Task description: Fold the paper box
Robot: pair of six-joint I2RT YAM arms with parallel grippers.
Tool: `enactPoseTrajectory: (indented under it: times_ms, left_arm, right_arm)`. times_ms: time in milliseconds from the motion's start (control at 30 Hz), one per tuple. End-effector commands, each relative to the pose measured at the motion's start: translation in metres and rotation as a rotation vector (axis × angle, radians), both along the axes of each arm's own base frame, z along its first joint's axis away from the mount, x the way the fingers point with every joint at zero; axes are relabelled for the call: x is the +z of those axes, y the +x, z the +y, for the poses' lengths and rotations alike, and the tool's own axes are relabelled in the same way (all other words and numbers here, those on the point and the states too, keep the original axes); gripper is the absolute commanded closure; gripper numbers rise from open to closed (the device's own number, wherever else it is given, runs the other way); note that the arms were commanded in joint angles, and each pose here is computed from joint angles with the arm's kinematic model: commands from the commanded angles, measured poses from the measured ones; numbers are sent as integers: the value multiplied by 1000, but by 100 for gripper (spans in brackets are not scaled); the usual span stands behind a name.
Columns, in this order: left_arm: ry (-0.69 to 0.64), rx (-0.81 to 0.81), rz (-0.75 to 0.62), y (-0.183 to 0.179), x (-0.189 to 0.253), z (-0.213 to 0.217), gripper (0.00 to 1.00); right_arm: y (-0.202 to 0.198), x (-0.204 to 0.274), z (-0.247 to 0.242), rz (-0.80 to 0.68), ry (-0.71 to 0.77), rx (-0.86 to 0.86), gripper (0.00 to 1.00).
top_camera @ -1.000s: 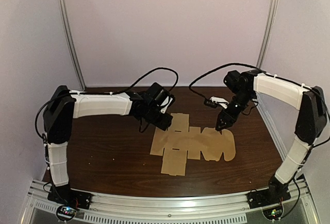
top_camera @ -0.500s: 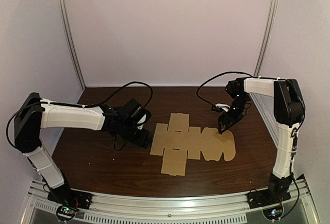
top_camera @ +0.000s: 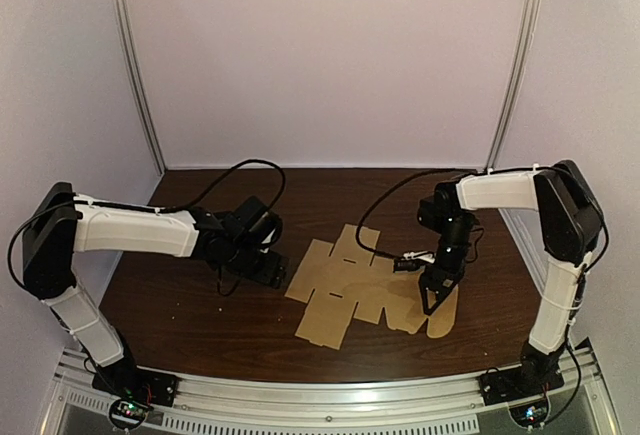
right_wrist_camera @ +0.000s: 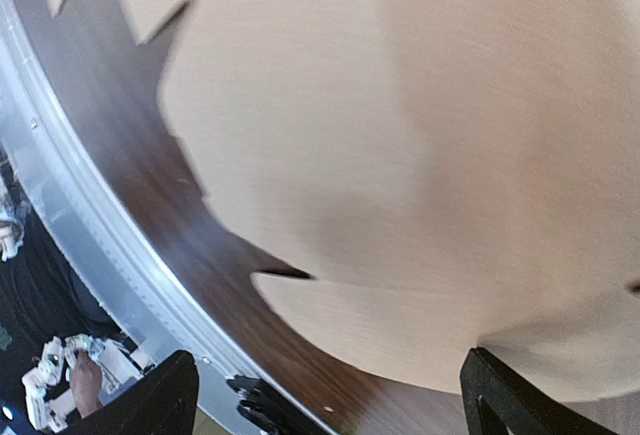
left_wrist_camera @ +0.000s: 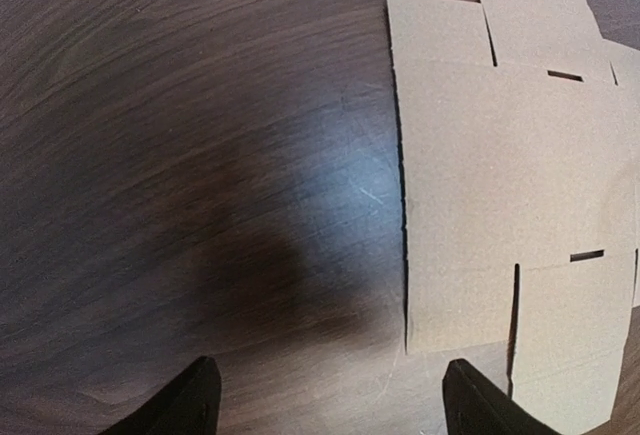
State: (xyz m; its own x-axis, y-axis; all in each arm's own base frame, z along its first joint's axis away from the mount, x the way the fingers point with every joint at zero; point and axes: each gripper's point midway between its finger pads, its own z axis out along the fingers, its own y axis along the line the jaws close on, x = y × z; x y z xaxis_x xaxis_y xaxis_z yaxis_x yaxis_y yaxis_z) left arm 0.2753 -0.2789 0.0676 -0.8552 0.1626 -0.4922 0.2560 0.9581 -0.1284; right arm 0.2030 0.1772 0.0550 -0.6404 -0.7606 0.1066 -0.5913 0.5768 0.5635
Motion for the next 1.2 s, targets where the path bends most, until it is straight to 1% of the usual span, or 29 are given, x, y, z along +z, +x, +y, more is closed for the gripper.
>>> enactPoseTrajectory:
  times_ms: [0,67,133,167,233,300,333,400,533,667,833,967,1167]
  left_arm:
    - [-28,25,-26,6,3,0,21]
    - [-45,25,-14,4,2,-2,20]
    - [-79,32,8,1,-1,-7,20]
    - [-101,28,22,-2,-4,-10,21]
    - [-153,33,58,-7,-11,-17,21]
    - [-181,30,72,-7,-14,-22,21]
    - [-182,31,72,-5,-16,-24,21]
    - [-182,33,63,3,-16,-27,22]
    - [-227,37,81,19,-14,-34,25]
    - [-288,36,151,23,-23,-40,28]
    - [-309,9,257,16,-42,-50,33]
    - [-334,-3,334,7,-54,-58,37]
    - [-417,-16,419,-4,-56,-72,47]
  right_arm:
    - [-54,47,53,107,192,101,7]
    - [-52,71,72,100,295,96,8]
    - [-37,92,79,40,357,102,8]
    - [-25,98,80,-15,368,88,8]
    - [9,102,79,-163,361,47,8]
    - [37,97,75,-317,319,47,8]
    - [45,95,75,-366,314,60,8]
    - [54,90,78,-413,312,77,9]
    - [50,65,78,-393,291,117,11]
    - [46,38,72,-395,238,136,14]
    - [41,14,68,-397,203,136,16]
    - [37,4,70,-384,202,135,17]
    - [29,-9,72,-347,195,131,17]
